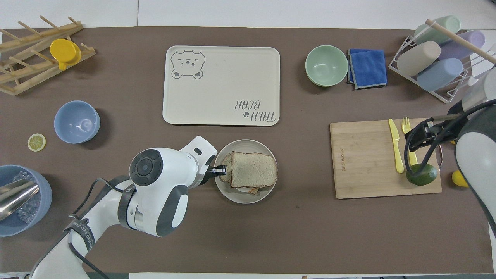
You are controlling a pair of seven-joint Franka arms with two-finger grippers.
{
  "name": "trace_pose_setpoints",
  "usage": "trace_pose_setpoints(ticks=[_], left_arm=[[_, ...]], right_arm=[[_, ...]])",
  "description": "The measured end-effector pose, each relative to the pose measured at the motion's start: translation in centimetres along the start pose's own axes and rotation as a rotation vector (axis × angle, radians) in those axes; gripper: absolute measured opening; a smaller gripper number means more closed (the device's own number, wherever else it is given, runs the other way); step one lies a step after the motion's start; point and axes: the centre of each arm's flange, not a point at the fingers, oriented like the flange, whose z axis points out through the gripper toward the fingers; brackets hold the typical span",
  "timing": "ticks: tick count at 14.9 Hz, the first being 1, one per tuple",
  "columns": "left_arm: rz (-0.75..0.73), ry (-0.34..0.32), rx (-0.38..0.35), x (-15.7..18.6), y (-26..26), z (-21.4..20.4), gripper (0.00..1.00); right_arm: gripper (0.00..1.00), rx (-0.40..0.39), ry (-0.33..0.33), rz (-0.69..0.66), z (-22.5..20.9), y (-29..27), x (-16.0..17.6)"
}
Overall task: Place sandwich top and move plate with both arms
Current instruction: 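Grasp the rim of the white plate with the left gripper, then slide the plate with the left gripper onto the bear tray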
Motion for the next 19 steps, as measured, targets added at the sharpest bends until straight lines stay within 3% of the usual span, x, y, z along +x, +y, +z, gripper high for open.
trace_pose_setpoints(ticks=[6, 9, 12, 19], left_arm=[[-0.028, 0.004, -0.012, 1.7, -0.6, -1.6, 0.04], [-0.065, -0.026, -0.046, 6.0, -0.8, -7.5, 0.04], [-0.092, 0.007, -0.082, 9.7, -1.3, -12.1, 0.04], [-0.182, 0.049, -0.117, 21.5, -5.0, -10.7, 0.04]], right_arm=[[1.0, -0.001, 0.009, -0.006, -0.4, -0.3, -0.2], [1.0, 0.001, 0.014, -0.018, -0.5, 0.3, -0.4], [1.0, 0.001, 0.016, -0.031, -0.6, 0.3, -0.4], [1.0, 0.001, 0.018, -0.032, -0.7, 0.2, -0.4]])
